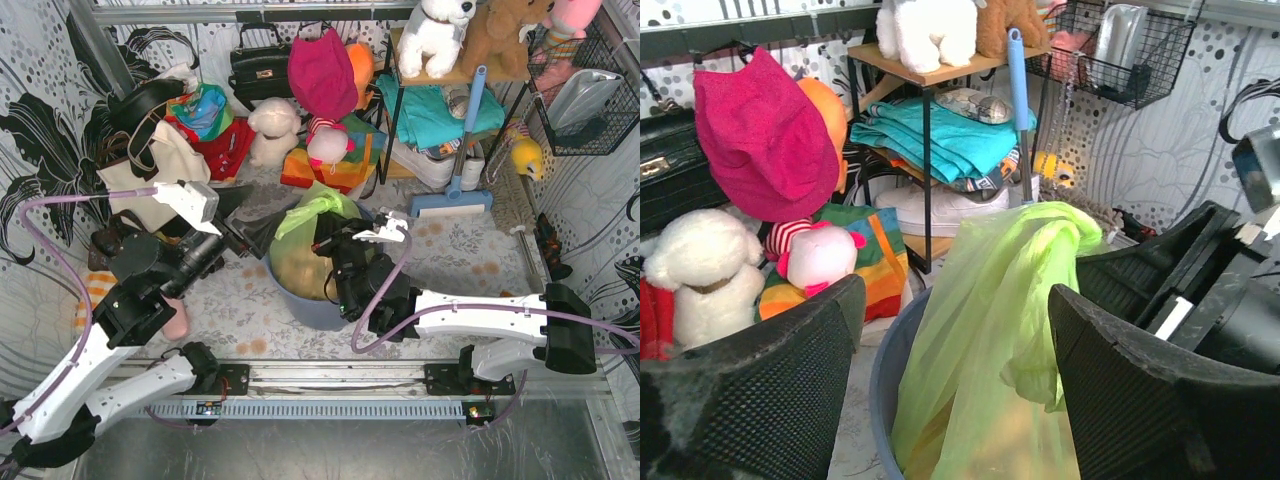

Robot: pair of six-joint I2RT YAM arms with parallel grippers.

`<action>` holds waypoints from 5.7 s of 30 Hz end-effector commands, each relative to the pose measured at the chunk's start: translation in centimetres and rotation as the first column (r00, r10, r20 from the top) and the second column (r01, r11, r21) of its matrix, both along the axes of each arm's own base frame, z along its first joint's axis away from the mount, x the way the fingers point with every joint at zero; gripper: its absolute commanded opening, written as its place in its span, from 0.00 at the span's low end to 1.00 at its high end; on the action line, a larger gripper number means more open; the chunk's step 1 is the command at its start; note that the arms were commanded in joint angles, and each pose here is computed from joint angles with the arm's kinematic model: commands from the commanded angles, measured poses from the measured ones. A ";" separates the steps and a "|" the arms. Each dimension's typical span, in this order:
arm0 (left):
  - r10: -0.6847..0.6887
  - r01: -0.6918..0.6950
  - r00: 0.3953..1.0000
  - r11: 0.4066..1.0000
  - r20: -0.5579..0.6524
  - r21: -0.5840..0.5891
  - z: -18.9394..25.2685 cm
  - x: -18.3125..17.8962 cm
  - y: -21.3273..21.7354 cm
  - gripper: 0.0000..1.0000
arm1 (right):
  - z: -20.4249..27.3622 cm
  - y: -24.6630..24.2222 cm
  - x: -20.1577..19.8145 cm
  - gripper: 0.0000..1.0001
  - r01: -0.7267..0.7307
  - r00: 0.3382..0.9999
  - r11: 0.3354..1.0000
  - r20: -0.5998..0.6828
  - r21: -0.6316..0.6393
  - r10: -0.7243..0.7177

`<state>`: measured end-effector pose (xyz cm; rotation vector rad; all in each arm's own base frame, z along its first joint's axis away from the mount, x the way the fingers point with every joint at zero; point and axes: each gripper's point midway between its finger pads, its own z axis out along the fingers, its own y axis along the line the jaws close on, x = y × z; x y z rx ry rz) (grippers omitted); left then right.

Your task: Tie the trash bag

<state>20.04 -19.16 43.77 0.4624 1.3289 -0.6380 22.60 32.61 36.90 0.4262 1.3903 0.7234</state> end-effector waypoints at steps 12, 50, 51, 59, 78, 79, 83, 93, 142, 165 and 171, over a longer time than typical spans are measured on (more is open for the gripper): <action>-0.257 0.259 0.965 0.965 0.044 -0.044 5.0 -0.4 -0.2 0.98 | 0.0 0.6 0.6 0.00 -0.068 0.996 0.998 -0.053 0.020 0.069; -0.496 0.480 0.803 0.867 -0.330 -0.135 -8.0 3.3 -3.6 0.31 | 0.1 1.4 0.4 0.00 -0.112 0.991 0.994 -0.071 0.003 0.112; -0.504 0.488 0.801 0.862 -0.323 -0.134 -7.9 2.8 -3.8 0.25 | 0.0 1.4 0.4 0.00 -0.113 0.991 0.994 -0.072 0.004 0.113; -0.596 0.585 0.718 0.797 -0.361 -0.151 -9.4 -1.2 -5.8 0.08 | -0.7 1.0 0.7 0.00 -0.089 0.994 0.996 -0.072 -0.013 0.088; -0.445 0.474 0.822 0.880 -0.355 -0.005 -8.2 -0.9 -4.2 0.56 | 0.2 -3.0 1.7 0.00 0.080 0.997 0.996 0.018 -0.044 -0.079; -0.394 0.421 0.857 0.907 -0.332 0.012 -7.6 0.0 -3.7 0.60 | 0.3 -3.0 1.7 0.00 0.079 0.997 0.996 0.018 -0.046 -0.078; -0.241 0.257 0.943 0.966 -0.231 0.040 -4.4 2.5 -2.1 0.60 | 0.2 -2.9 1.6 0.00 0.067 0.998 0.997 0.011 -0.049 -0.066; -0.205 0.208 0.970 0.978 -0.131 0.009 0.0 5.9 -2.9 0.69 | 0.3 -2.7 1.5 0.00 0.052 0.999 0.998 0.008 -0.044 -0.052; -0.636 0.678 0.693 0.735 -0.339 0.006 -9.4 -1.2 -6.0 0.05 | 2.5 -0.9 2.7 0.00 -0.053 0.968 0.998 0.245 -0.026 0.058; -0.639 0.664 0.700 0.746 -0.319 -0.038 -8.5 -2.2 -6.4 0.09 | 4.8 5.5 -0.3 0.00 -0.436 0.803 0.900 0.444 -0.019 0.398; -0.562 0.589 0.771 0.808 -0.301 0.000 -7.8 -1.4 -5.6 0.42 | 5.1 6.3 -2.2 0.00 -0.543 0.739 0.839 0.462 -0.024 0.491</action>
